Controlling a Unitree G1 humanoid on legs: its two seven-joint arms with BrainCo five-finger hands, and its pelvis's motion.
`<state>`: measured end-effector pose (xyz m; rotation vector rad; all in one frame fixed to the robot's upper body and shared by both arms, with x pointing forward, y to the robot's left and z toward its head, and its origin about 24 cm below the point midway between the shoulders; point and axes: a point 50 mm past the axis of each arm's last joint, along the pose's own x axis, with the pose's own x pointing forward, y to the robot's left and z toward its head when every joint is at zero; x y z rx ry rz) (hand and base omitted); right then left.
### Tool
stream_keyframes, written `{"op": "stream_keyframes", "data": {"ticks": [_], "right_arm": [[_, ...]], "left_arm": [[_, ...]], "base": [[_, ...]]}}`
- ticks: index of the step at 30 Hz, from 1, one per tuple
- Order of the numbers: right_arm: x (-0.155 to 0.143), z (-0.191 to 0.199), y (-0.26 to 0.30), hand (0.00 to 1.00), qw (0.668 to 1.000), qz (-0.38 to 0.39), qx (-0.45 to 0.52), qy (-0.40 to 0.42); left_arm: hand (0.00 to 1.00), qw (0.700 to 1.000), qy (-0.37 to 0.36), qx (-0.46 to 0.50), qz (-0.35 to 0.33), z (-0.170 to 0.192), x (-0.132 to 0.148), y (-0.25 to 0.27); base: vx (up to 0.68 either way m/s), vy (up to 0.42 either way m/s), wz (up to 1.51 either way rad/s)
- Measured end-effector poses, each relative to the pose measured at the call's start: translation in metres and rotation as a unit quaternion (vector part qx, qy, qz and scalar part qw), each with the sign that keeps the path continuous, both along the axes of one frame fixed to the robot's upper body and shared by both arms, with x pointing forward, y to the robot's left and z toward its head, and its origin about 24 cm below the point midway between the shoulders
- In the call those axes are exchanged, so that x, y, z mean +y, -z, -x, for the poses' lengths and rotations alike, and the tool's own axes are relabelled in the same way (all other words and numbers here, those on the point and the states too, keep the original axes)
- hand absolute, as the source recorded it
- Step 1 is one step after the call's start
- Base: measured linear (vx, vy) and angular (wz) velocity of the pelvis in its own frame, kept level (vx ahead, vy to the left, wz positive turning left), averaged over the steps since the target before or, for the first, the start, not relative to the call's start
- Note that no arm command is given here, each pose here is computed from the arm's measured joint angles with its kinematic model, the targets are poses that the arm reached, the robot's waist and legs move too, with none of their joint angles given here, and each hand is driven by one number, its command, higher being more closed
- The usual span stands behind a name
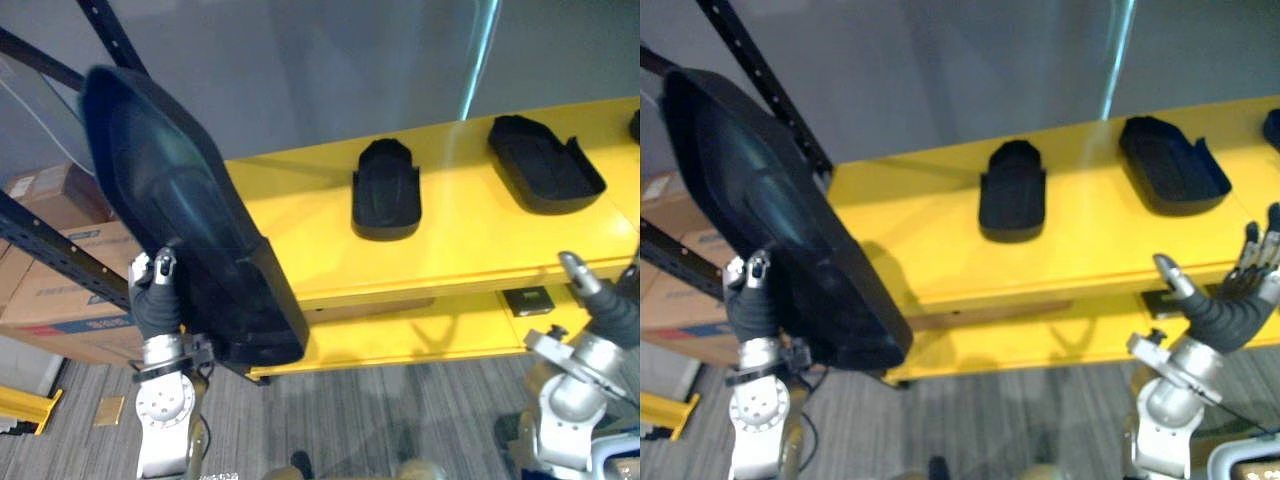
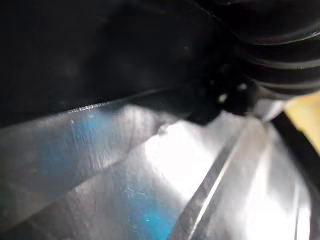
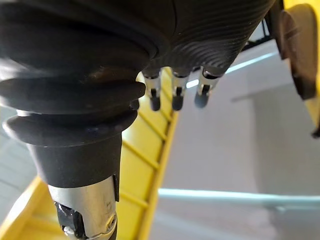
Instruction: Walk over and take plastic housings, then place them on the shelf
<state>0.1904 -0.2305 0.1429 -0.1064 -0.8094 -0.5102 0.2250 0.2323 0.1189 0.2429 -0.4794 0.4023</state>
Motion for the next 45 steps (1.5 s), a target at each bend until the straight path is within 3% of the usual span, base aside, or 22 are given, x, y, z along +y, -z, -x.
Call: {"op": "stream_keyframes", "data": {"ticks": [9,16,28,36,41,45], "right_arm": [[0.025,-0.014,-0.004,0.00,0.991,0.046,0.018,-0.126],[0.036,-0.025,-0.014,0.00,0.971,0.076,0.019,-0.228],[0.075,-0.033,-0.013,0.00,0.912,0.105,0.042,-0.395],[0.107,-0.026,-0.035,0.00,0.873,0.126,-0.006,-0.471],[0.111,-0.021,-0.043,0.00,0.862,0.132,-0.030,-0.488],[0.119,-0.016,-0.058,0.00,0.835,0.147,-0.071,-0.526]], "left_arm": [[1.00,0.986,-0.094,0.126,-0.049,-0.053,0.045,0.017],[1.00,0.979,-0.121,0.156,-0.054,-0.085,0.071,0.000],[1.00,0.961,-0.126,0.244,-0.032,-0.122,0.066,-0.004],[1.00,0.965,-0.122,0.231,0.008,-0.140,0.064,-0.042],[1.00,0.967,-0.122,0.222,0.027,-0.144,0.060,-0.051],[1.00,0.970,-0.112,0.216,0.018,-0.151,0.051,-0.065]], "base": [[-0.01,0.059,-0.08],[0.00,0.001,-0.11],[-0.03,-0.013,-0.10],[-0.09,-0.003,-0.10],[-0.05,-0.002,0.01],[-0.03,0.001,0.12]]}}
